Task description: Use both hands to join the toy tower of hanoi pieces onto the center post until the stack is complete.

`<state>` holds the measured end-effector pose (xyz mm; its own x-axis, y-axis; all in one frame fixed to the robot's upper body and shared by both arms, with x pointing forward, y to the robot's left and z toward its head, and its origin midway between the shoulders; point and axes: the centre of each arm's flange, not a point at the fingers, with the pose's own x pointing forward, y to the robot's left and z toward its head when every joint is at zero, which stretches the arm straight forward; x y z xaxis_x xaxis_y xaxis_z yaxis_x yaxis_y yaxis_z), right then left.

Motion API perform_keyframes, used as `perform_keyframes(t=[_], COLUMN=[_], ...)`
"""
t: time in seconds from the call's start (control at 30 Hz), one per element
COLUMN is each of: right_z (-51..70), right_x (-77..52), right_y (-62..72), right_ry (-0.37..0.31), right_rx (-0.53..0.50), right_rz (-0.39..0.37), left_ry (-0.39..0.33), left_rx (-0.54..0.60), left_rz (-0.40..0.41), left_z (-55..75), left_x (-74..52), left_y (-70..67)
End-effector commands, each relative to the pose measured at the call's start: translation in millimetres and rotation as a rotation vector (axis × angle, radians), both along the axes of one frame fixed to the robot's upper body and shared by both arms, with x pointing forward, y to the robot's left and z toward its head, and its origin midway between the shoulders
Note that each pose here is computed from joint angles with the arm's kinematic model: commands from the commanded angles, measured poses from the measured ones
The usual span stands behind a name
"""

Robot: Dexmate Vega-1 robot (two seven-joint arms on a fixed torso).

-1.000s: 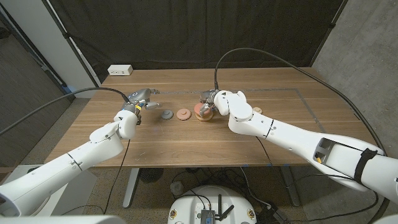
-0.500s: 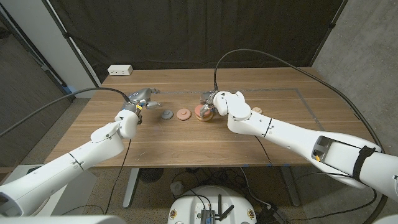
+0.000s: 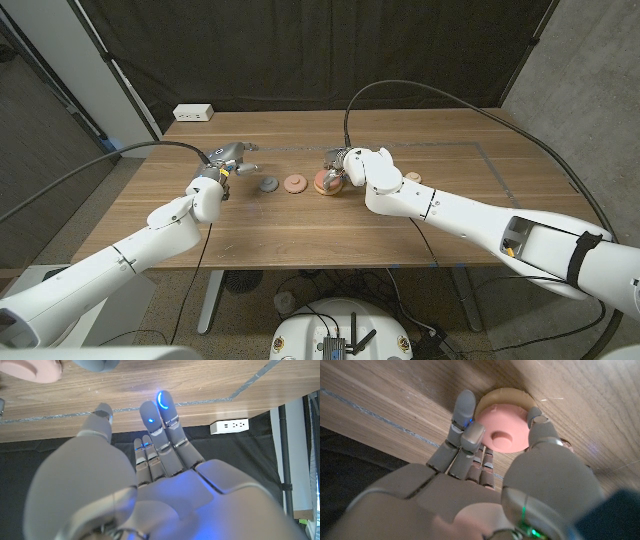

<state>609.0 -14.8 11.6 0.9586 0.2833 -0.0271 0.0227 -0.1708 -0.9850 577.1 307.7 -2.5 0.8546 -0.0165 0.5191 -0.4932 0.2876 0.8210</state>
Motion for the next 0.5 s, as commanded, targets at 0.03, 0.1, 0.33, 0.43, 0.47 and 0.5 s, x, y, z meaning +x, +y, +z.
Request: perform_keyframes(t=[0.03,0.1,0.33,0.43,0.47,0.5], right_z=[-4.0,-4.7,-4.3,-4.0,-4.1,-4.1], right_x=[2.9,3.0,2.0,2.2,2.2,2.1], right_y=[-3.3,-3.7,-6.0,-7.4,-7.7,-7.8], right_ry=[0.004,0.006,0.007,0.009,0.006,0.007], right_rx=[-0.006,-0.008,-0.008,-0.007,-0.008,-0.01], right_rz=[-0.015,-0.018,-0.025,-0.026,-0.027,-0.029], left_ry=[0.003,0.003,0.002,0.002,0.002,0.003], left_rx=[0.0,0.002,0.003,0.002,0.002,0.0], left_rz=[-0.003,-0.003,-0.006,-0.007,-0.008,-0.01], left_z=[-0.8,-0.7,-0.4,-0.9,-1.3,-1.8], left_x=[-0.9,-1.1,-1.7,-1.7,-1.5,-1.3], left_y=[-1.1,-1.8,-3.3,-3.7,-3.8,-4.0])
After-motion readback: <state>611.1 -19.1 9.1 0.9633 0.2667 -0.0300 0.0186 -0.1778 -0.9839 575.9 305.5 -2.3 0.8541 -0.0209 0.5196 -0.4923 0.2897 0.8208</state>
